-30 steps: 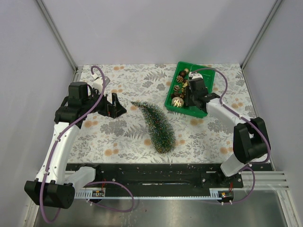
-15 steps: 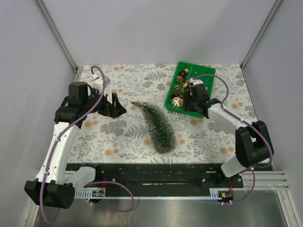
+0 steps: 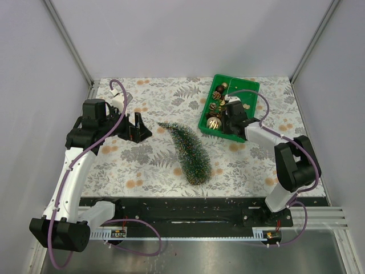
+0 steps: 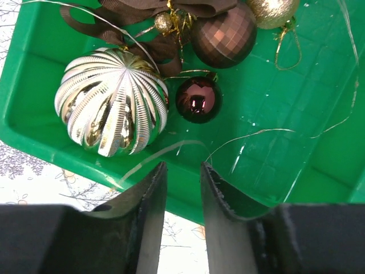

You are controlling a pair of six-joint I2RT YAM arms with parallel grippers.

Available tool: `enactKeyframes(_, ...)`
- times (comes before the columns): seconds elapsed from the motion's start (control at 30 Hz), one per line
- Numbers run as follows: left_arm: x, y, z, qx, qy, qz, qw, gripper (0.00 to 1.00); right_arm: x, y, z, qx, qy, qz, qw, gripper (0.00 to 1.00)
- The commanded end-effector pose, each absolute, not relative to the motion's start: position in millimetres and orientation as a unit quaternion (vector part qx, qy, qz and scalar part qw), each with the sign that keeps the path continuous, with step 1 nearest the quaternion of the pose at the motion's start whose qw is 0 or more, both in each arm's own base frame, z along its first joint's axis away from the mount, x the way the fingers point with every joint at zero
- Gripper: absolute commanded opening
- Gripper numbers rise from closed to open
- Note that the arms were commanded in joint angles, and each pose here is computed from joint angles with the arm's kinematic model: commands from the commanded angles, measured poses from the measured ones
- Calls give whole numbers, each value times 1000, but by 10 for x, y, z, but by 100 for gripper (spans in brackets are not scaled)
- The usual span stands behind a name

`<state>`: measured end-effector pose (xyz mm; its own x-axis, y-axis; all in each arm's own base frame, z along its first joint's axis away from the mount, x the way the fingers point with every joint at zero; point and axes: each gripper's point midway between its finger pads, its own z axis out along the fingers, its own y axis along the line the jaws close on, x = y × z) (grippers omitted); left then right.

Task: Decorate the small christmas tree

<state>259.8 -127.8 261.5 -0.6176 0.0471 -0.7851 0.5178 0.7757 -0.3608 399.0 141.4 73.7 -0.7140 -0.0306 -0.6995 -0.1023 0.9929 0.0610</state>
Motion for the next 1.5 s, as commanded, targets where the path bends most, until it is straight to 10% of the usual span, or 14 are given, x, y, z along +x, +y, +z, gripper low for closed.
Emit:
enactKeyframes(0.0, 2627, -1266, 2697, 176, 842, -282, 425, 99, 4254, 1404, 1087, -23, 897, 40, 440, 32)
enactKeyframes(0.23, 2631, -1282, 2664, 173, 845, -287, 417, 99, 4206, 1333, 1405, -11, 876, 42, 480, 0)
enactKeyframes(0.67, 2601, -1284, 2639, 174, 845, -289, 415, 99, 4098, 1342, 1891, -3, 864, 64, 499, 0)
enactKeyframes(0.7, 2607, -1281, 2640, 174, 845, -288, 416, 99, 4074, 1369, 1860, 10, 868, 74, 490, 8)
enactKeyframes(0.8, 2603, -1279, 2633, 173, 845, -288, 415, 99, 3964, 1505, 1674, 63, 884, 126, 446, 77)
enactKeyframes(0.9, 2600, -1282, 2627, 175, 845, -288, 415, 99, 3889, 1709, 1571, 125, 882, 197, 409, 96)
enactKeyframes(1.47, 2600, -1232, 2582, 184, 846, -270, 421, 99, 4210, 1854, 1276, 293, 858, 266, 328, 91)
